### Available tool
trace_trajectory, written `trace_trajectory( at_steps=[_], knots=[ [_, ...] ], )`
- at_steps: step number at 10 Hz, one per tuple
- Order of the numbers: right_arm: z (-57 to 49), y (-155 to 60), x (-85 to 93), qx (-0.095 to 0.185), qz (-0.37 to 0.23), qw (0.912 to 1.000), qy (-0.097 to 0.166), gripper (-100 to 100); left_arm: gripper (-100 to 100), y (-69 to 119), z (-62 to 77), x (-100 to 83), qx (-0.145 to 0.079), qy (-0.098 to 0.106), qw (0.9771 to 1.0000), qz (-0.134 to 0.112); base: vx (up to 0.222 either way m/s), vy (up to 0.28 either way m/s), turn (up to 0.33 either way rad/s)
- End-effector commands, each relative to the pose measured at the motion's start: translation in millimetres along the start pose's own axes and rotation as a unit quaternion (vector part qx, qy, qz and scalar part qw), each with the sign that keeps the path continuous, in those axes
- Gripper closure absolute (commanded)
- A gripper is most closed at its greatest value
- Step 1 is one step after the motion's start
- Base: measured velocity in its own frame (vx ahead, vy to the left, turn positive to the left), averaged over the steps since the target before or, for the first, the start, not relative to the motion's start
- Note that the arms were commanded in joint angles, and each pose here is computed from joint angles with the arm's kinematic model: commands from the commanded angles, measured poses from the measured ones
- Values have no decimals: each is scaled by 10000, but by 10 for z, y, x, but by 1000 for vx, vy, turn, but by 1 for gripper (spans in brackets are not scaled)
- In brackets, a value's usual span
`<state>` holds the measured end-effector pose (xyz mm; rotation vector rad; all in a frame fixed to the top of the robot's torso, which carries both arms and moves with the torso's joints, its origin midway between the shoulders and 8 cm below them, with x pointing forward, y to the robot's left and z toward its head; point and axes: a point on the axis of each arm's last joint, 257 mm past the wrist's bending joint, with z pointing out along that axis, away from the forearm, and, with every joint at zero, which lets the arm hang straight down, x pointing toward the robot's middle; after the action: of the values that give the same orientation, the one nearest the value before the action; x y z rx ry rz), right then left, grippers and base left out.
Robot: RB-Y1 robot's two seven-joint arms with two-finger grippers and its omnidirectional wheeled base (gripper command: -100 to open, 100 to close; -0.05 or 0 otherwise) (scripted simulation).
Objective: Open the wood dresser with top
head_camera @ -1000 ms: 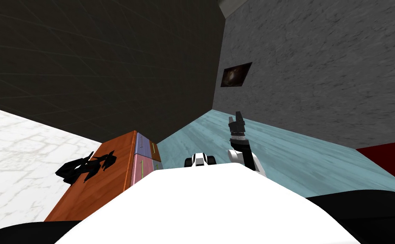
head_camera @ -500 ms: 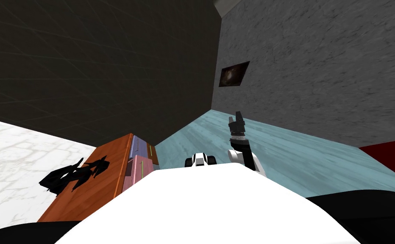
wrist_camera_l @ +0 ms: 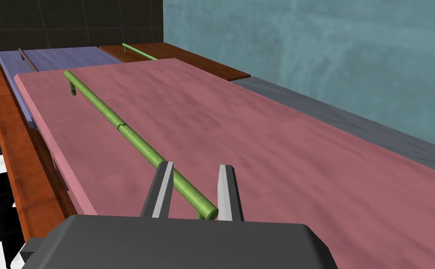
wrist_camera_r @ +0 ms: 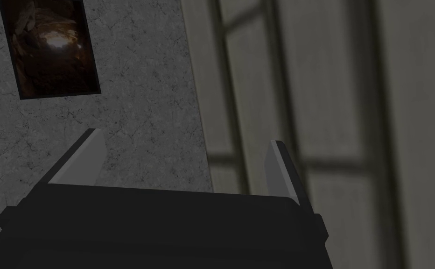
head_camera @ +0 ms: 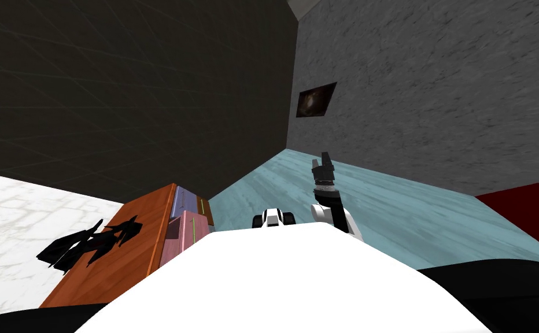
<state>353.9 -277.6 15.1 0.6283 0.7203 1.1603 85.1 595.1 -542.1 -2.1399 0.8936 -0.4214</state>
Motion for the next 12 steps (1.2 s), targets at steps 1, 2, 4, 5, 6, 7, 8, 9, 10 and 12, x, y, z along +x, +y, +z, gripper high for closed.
trace_trajectory(
  at_steps=[1, 2, 4, 5, 6, 7, 8, 9, 10, 12],
  knots=[
    [0, 0, 0, 1, -1, 10000, 0, 0, 100, -92, 122, 92, 44, -25, 10000, -14, -54, -12, 0],
    [-1, 0, -1, 1, -1, 10000, 0, 0, 100, -111, 187, 29, -2, -213, 9998, -15, -80, -29, -89],
    [-1, 0, 0, 1, -1, 10000, 0, 0, 100, -179, 293, 59, -14, -337, 9994, -50, -100, -39, -89],
    [0, 0, 0, 0, 0, 10000, 0, 0, 100, -256, 351, 163, 49, -270, 9996, -78, -94, -42, -59],
    [-1, 0, 0, 1, -1, 10000, 0, 0, 100, -266, 414, 140, -20, -422, 9991, -107, -105, -52, -113],
    [0, 0, 0, 0, 0, 10000, 0, 0, 100, -392, 501, 306, 80, -315, 9994, -152, -96, -45, -42],
    [-1, 0, 0, 1, -1, 10000, 0, 0, 100, -404, 509, 322, 89, -305, 9994, -156, -40, -24, 3],
    [-1, -1, -1, 1, -2, 10000, 0, 0, 100, -404, 509, 322, 89, -305, 9994, -156, -3, -3, 11],
    [-1, -1, -1, 2, -2, 10000, 0, 0, 100, -451, 597, 375, 39, -403, 9990, -212, -73, -29, -70],
    [-1, 0, 0, 1, -1, 10000, 0, 0, 100, -452, 653, 385, -50, -518, 9983, -258, -98, -44, -104]
  ],
)
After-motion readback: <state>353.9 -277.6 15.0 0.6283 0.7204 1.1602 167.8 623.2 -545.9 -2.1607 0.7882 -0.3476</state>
